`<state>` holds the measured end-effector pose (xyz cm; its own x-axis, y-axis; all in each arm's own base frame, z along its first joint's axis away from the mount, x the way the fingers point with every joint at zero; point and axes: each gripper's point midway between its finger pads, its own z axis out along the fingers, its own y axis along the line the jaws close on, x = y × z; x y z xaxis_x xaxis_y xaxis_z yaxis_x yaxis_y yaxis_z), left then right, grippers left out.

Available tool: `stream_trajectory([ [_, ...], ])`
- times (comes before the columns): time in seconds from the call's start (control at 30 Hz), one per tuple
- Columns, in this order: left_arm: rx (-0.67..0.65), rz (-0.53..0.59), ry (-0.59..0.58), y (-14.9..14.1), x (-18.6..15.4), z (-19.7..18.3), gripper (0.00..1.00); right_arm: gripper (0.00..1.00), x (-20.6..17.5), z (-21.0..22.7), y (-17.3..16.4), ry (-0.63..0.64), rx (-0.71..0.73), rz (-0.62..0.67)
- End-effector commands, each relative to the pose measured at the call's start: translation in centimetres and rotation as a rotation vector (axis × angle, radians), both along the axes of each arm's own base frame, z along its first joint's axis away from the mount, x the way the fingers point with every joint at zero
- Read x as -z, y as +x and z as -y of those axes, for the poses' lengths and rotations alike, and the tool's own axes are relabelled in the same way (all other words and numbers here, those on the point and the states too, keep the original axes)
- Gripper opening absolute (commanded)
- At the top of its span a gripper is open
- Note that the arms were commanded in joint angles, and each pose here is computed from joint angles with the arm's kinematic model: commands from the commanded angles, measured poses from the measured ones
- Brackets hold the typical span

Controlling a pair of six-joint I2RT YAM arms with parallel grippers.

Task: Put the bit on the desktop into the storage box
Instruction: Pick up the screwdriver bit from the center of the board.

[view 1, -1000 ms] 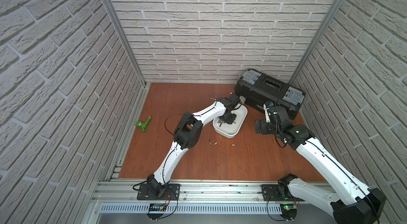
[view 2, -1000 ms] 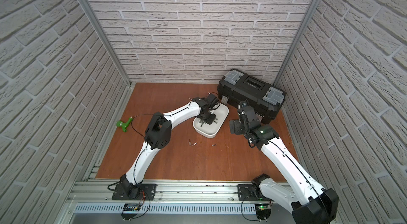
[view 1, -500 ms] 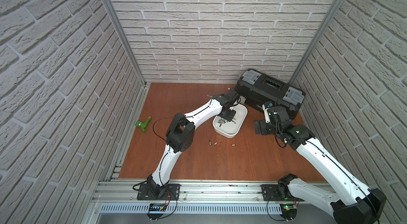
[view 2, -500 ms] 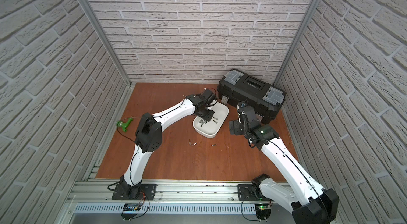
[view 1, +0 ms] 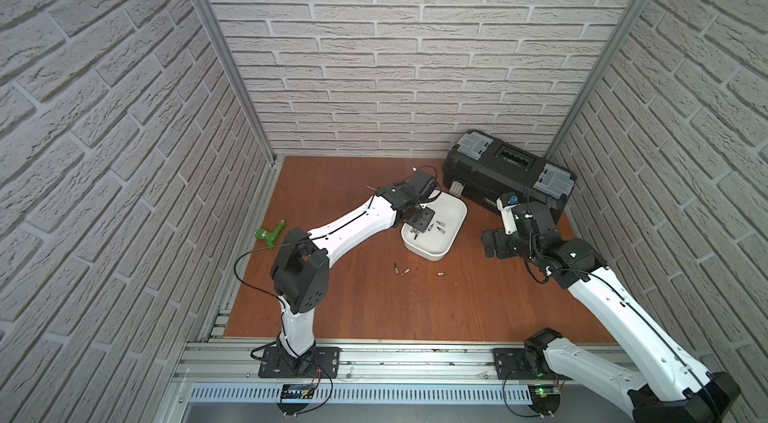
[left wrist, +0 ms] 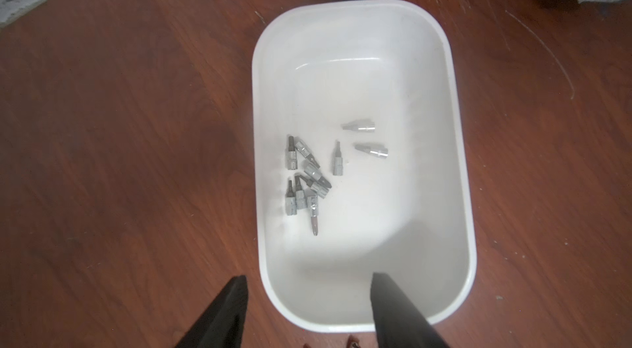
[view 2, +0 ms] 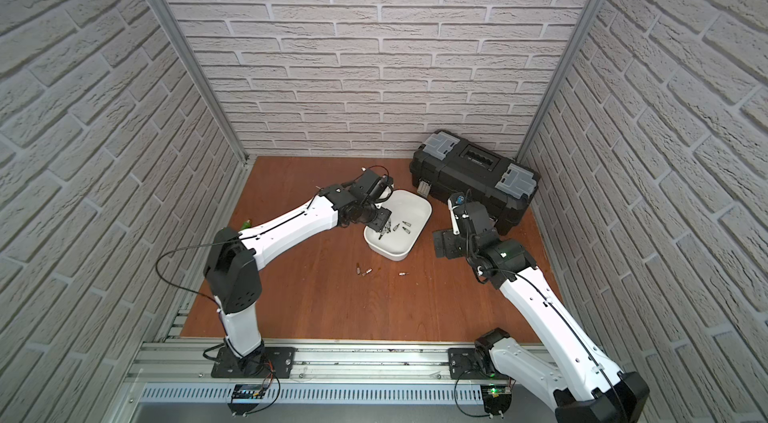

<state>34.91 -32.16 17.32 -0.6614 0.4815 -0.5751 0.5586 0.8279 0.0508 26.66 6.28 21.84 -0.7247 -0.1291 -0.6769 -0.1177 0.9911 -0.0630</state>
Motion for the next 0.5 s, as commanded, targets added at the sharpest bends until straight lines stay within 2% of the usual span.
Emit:
stream_trajectory([
  [0.0,-0.039,0.123,-0.041,0.3,-3.0,-1.2,0.65,0.99,-1.8,-0.1,-0.3,0.004,-0.042,0.039],
  [0.47,-0.21,0.33,-0.062,-3.1,-8.2,-10.6,0.93,0.99,-3.0,-2.8,-1.7,0.032,-0.216,-0.058],
])
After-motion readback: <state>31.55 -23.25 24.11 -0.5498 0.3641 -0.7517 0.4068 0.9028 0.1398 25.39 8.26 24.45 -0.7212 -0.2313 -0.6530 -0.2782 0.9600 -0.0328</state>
